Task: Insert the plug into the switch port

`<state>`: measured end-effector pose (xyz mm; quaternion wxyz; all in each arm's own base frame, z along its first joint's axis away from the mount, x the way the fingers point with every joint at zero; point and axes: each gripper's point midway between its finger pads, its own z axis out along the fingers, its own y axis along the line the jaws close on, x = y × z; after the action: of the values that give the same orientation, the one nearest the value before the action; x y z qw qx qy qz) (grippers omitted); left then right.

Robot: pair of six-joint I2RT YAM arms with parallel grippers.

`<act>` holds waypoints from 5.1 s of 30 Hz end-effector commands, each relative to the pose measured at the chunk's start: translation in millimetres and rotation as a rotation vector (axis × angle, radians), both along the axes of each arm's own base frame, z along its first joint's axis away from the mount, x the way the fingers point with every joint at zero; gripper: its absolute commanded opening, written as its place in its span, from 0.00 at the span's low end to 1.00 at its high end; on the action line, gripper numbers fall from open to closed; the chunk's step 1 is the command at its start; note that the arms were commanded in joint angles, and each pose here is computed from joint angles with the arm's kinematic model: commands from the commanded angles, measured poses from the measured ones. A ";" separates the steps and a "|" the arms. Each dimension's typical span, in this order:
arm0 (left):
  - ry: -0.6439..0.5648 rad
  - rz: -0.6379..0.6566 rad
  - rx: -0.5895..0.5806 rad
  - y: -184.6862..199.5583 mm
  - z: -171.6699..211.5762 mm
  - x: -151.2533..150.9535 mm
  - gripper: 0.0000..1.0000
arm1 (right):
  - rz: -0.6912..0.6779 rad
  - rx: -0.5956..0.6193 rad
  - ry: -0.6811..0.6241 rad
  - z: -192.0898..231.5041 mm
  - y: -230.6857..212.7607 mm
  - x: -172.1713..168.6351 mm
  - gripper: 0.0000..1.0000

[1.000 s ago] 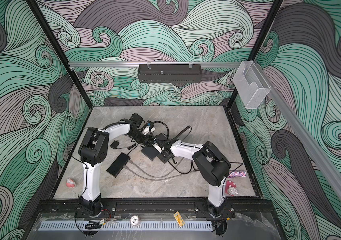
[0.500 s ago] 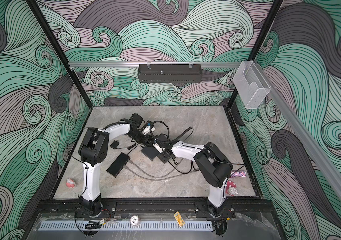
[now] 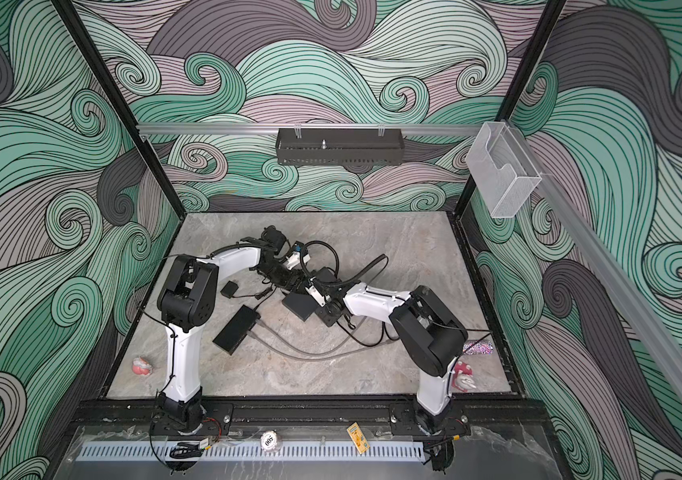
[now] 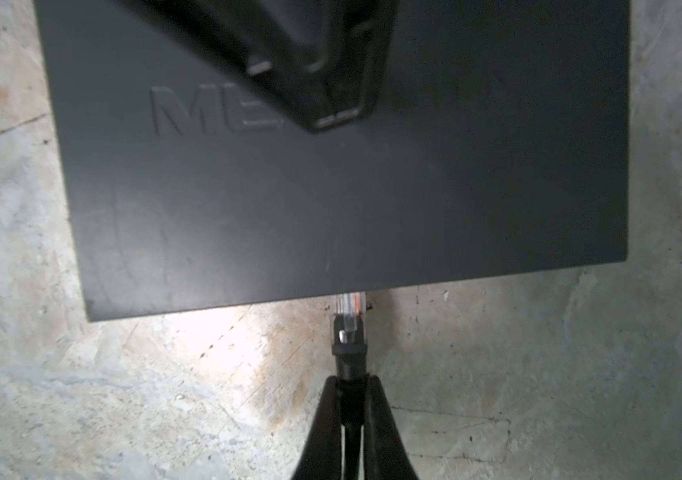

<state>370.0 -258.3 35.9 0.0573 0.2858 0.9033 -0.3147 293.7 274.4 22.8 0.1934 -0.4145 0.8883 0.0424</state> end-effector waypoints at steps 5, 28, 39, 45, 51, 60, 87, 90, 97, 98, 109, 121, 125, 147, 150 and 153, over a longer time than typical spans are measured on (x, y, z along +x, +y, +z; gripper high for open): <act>0.149 -0.063 -0.004 -18.3 -20.3 -38.0 0.80 | 0.027 0.172 -0.125 30.3 46.0 27.9 0.00; 0.165 -0.081 0.011 -20.5 -24.9 -46.7 0.80 | -0.039 0.229 -0.206 55.3 46.0 40.1 0.00; 0.173 -0.085 0.003 -23.2 -25.4 -48.7 0.80 | 0.043 0.304 -0.134 44.0 68.9 31.9 0.00; 0.176 -0.086 0.005 -22.7 -26.0 -49.2 0.80 | 0.053 0.332 -0.150 47.8 72.6 32.8 0.00; 0.187 -0.087 0.008 -22.8 -27.7 -52.5 0.80 | -0.069 0.284 -0.197 46.4 58.7 51.3 0.00; 0.233 -0.028 0.036 -15.3 -33.3 -67.9 0.80 | -0.260 0.255 -0.279 52.9 21.1 72.2 0.00; 0.269 -0.164 0.037 -25.6 -33.5 -79.1 0.66 | -0.095 0.332 -0.148 37.1 43.7 59.4 0.00; 0.250 -0.155 0.048 -27.1 -35.5 -72.3 0.65 | -0.101 0.330 -0.153 38.4 42.8 59.9 0.00; 0.189 -0.147 0.025 -33.7 -26.6 -42.4 0.56 | -0.086 0.328 -0.147 35.6 43.8 58.4 0.00; 0.176 -0.149 0.019 -34.8 -25.4 -39.3 0.56 | -0.087 0.326 -0.148 35.2 43.3 58.8 0.00; 0.201 -0.224 0.011 -51.4 -37.8 -57.4 0.51 | -0.082 0.311 -0.145 30.4 44.1 60.8 0.00; 0.225 -0.290 0.018 -56.7 -39.9 -86.1 0.44 | -0.041 0.323 -0.176 45.5 59.1 76.0 0.00; 0.238 -0.308 0.006 -59.9 -38.9 -86.3 0.42 | -0.023 0.328 -0.166 43.8 63.8 76.9 0.00; 0.281 -0.316 0.000 -62.3 -40.3 -89.1 0.42 | -0.052 0.444 -0.369 86.3 74.8 107.3 0.00; 0.284 -0.316 0.001 -62.0 -40.5 -89.4 0.42 | -0.061 0.474 -0.414 85.6 71.7 106.8 0.00; 0.283 -0.316 0.000 -62.6 -40.5 -89.1 0.42 | -0.051 0.502 -0.434 77.6 70.0 103.3 0.00</act>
<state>398.7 -272.9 28.1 0.0693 0.3614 0.8896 -0.2708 322.3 269.9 14.6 0.2268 -0.3670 0.8993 0.0713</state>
